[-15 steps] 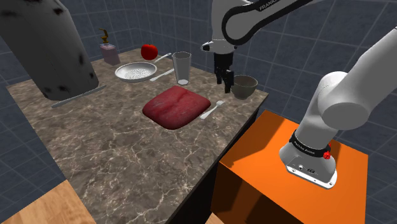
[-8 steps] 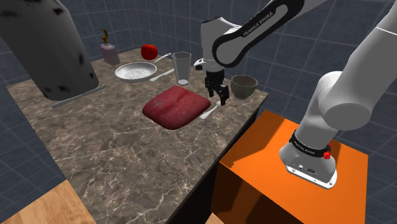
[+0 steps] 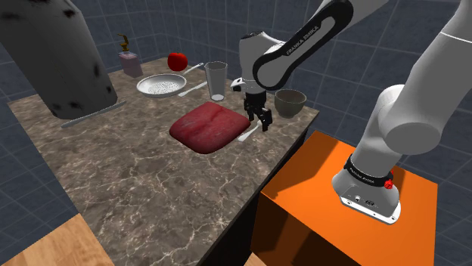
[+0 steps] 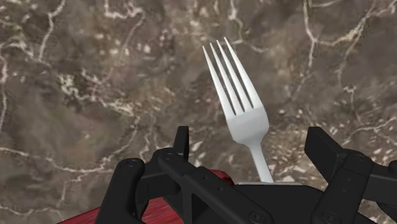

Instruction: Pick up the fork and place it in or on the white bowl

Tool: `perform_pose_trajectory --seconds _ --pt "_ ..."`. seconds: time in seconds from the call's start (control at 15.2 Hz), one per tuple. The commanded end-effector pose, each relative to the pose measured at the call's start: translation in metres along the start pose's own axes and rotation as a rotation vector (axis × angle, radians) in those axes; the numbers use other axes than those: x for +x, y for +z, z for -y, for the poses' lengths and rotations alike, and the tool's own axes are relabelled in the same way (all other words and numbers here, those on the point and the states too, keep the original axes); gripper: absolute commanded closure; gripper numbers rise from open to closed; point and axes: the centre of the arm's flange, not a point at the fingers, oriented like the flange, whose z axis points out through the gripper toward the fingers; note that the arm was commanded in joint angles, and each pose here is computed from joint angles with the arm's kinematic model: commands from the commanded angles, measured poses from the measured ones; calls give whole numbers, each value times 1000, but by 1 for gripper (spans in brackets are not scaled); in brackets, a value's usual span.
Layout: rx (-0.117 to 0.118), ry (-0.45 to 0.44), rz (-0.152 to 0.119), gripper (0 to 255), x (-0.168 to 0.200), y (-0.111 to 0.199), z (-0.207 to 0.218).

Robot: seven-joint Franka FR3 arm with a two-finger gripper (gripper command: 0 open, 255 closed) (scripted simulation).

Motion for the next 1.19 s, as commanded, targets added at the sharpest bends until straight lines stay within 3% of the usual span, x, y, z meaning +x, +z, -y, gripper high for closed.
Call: perform_pose_trajectory --seconds 0.0,0.2,0.26,0.86,1.12 --pt "0 0 0 0 0 1 0" --pt "0 0 0 0 0 1 0" --pt "0 0 0 255 0 1 0" --pt "0 0 0 255 0 1 0" --pt "0 0 0 255 -2 -20 2"
